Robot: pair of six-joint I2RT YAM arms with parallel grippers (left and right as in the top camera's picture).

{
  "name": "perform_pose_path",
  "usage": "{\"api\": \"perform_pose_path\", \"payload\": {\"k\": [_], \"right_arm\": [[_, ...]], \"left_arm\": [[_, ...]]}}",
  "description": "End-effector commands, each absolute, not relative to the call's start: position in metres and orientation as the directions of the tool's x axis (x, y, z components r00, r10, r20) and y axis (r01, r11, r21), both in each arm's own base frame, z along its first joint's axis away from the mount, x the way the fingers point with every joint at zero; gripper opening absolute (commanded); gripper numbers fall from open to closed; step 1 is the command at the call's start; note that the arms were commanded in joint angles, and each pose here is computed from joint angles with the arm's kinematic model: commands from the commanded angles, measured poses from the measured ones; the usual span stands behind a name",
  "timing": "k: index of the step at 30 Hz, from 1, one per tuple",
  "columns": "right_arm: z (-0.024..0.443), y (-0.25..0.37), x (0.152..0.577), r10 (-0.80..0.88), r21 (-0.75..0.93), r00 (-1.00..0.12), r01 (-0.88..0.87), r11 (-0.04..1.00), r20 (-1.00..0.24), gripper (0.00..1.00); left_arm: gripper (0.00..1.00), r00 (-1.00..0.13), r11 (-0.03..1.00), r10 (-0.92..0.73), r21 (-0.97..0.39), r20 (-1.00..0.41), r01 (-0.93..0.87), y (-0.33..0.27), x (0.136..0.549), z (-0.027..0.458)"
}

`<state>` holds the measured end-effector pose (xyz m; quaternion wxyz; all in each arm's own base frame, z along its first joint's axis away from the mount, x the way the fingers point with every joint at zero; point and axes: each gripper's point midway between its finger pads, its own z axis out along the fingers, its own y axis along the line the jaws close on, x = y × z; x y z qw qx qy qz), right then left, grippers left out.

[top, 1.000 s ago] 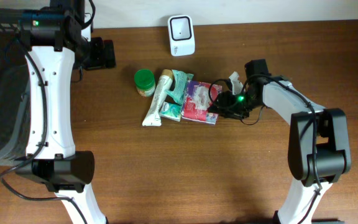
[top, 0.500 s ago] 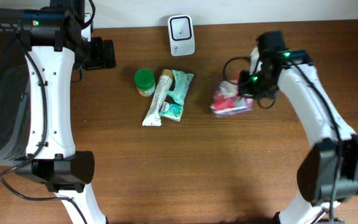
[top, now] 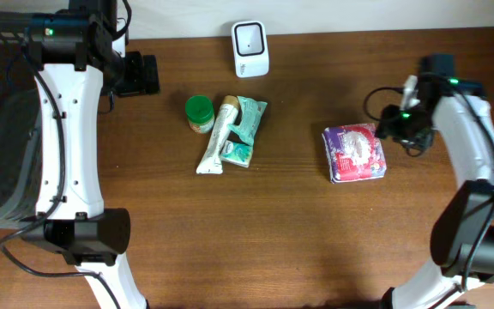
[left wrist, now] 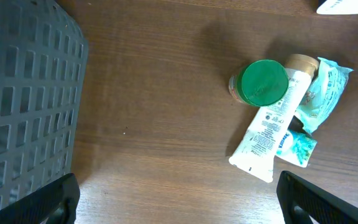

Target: Scan the item barcode

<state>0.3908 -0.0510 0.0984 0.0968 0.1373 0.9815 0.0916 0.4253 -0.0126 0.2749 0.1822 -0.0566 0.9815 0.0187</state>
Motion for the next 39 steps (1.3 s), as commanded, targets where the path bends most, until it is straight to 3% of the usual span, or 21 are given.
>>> {"api": "perform_pose_path", "payload": {"k": [1, 7, 9, 10, 12, 13, 17, 21, 23, 25, 27, 31, 33, 36, 37, 38, 39], "right_arm": [[0.083, -0.037, 0.390, 0.228, 0.458, -0.963, 0.139, 0.878, -0.146, 0.66], [0.030, -0.023, 0.383, 0.169, 0.587, -0.983, 0.093, 0.804, -0.075, 0.65], [0.015, -0.022, 0.379, 0.169, 0.594, -0.985, 0.116, 0.796, -0.035, 0.58], [0.010, -0.021, 0.377, 0.167, 0.596, -0.986, 0.121, 0.794, -0.021, 0.50], [0.005, -0.019, 0.376, 0.168, 0.601, -0.986, 0.133, 0.788, -0.002, 0.15], [0.007, -0.019, 0.376, 0.188, 0.601, -0.982, 0.158, 0.783, 0.012, 0.04], [0.058, -0.022, 0.394, 0.226, 0.574, -0.974, 0.174, 0.800, -0.020, 0.04], [0.114, -0.037, 0.409, 0.275, 0.192, -0.953, 0.248, 0.949, -0.127, 0.04], [0.137, -0.041, 0.408, 0.292, -0.155, -0.926, 0.334, 0.930, -0.240, 0.04], [0.142, -0.033, 0.403, 0.250, -0.352, -0.921, 0.350, 0.868, -0.300, 0.04], [0.134, -0.010, 0.400, 0.175, -0.465, -0.929, 0.320, 0.825, -0.327, 0.04], [0.088, 0.048, 0.393, 0.026, -0.529, -0.969, 0.156, 0.835, -0.245, 0.04], [0.075, 0.072, 0.390, -0.022, -0.524, -0.975, 0.100, 0.846, -0.221, 0.07], [0.066, 0.118, 0.381, -0.079, -0.442, -0.976, 0.020, 0.897, -0.204, 0.28], [0.065, 0.139, 0.376, -0.095, -0.388, -0.977, -0.013, 0.921, -0.193, 0.31], [0.068, 0.162, 0.373, -0.108, -0.324, -0.976, -0.041, 0.945, -0.191, 0.44], [0.075, 0.179, 0.375, -0.112, -0.267, -0.973, -0.056, 0.962, -0.200, 0.74]], "left_arm": [[0.99, -0.929, 0.992, -0.112, 0.019, -0.352, -0.127, -0.012, 0.425, 0.272], [0.99, -0.929, 0.992, -0.112, 0.019, -0.351, -0.126, -0.012, 0.425, 0.272], [0.99, -0.929, 0.992, -0.112, 0.019, -0.351, -0.126, -0.012, 0.425, 0.272], [0.99, -0.929, 0.992, -0.112, 0.019, -0.351, -0.126, -0.012, 0.425, 0.272], [0.99, -0.929, 0.992, -0.112, 0.019, -0.352, -0.127, -0.012, 0.425, 0.272], [0.99, -0.929, 0.992, -0.112, 0.019, -0.352, -0.127, -0.012, 0.425, 0.272], [0.99, -0.929, 0.992, -0.112, 0.019, -0.351, -0.126, -0.012, 0.425, 0.272], [0.99, -0.929, 0.992, -0.112, 0.019, -0.352, -0.127, -0.012, 0.425, 0.272], [0.99, -0.929, 0.992, -0.112, 0.019, -0.352, -0.127, -0.012, 0.425, 0.272], [0.99, -0.929, 0.992, -0.112, 0.018, -0.352, -0.127, -0.012, 0.425, 0.272], [0.99, -0.929, 0.992, -0.112, 0.019, -0.352, -0.127, -0.012, 0.425, 0.272], [0.99, -0.929, 0.992, -0.112, 0.019, -0.351, -0.126, -0.012, 0.425, 0.272], [0.99, -0.929, 0.992, -0.112, 0.018, -0.352, -0.127, -0.012, 0.425, 0.272], [0.99, -0.929, 0.992, -0.112, 0.019, -0.352, -0.127, -0.012, 0.425, 0.272], [0.99, -0.929, 0.992, -0.112, 0.019, -0.351, -0.126, -0.012, 0.425, 0.272], [0.99, -0.929, 0.992, -0.112, 0.019, -0.352, -0.127, -0.012, 0.425, 0.272], [0.99, -0.929, 0.992, -0.112, 0.019, -0.352, -0.127, -0.012, 0.425, 0.272]]}}
